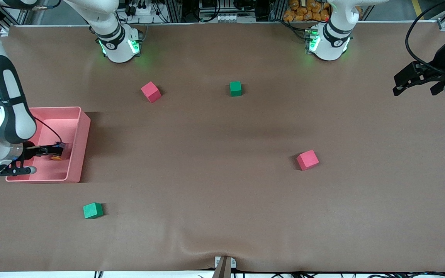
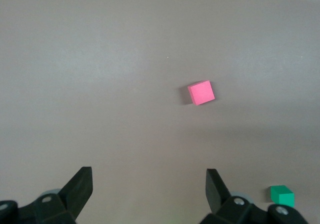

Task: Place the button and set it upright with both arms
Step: 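Lower the right gripper and grasp the yellow button's base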

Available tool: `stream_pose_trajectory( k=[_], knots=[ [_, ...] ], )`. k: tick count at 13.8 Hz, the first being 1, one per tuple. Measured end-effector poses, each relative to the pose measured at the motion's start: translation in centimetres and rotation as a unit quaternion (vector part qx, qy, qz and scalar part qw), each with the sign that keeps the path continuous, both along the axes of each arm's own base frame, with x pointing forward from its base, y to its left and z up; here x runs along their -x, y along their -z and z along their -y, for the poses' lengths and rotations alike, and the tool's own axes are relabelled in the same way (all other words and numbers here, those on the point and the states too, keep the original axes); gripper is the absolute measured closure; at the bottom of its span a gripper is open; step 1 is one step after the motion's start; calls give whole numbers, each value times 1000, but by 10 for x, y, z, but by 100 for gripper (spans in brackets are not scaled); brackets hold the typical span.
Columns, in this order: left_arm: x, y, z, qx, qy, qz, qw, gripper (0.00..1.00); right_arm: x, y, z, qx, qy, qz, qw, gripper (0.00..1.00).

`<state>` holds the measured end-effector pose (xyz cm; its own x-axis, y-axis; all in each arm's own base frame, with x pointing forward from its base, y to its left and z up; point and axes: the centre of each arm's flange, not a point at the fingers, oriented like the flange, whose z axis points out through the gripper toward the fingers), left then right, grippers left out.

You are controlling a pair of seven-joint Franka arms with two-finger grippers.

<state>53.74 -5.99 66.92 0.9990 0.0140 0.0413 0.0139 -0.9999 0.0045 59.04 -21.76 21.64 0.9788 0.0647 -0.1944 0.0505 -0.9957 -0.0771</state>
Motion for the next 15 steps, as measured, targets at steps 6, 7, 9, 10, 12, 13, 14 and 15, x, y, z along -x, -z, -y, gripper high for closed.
stream_pose_trajectory(
  k=[6,7,9,10,12,13,14,15],
  knots=[
    [0,0,2,0,2,0,1000,0,7,17,-2,-12,10,-9,1000,3],
    [0,0,5,0,5,0,1000,0,7,19,-2,-12,10,-9,1000,4],
    [1,0,12,0,11,0,1000,0,7,24,-2,-12,10,-7,1000,12],
    [1,1,13,0,12,-1,1000,0,8,25,-1,-12,11,-8,1000,20],
    [0,2,13,0,12,-2,1000,0,8,26,0,-12,12,-8,1000,42],
    [-1,4,13,0,12,-4,1000,0,8,26,1,-12,12,-7,1000,53],
    [-3,7,13,0,13,-6,1000,0,7,25,2,-11,13,-6,1000,65],
    [-4,9,14,0,13,-8,1000,0,6,23,2,-10,13,-3,1000,69]
  ],
)
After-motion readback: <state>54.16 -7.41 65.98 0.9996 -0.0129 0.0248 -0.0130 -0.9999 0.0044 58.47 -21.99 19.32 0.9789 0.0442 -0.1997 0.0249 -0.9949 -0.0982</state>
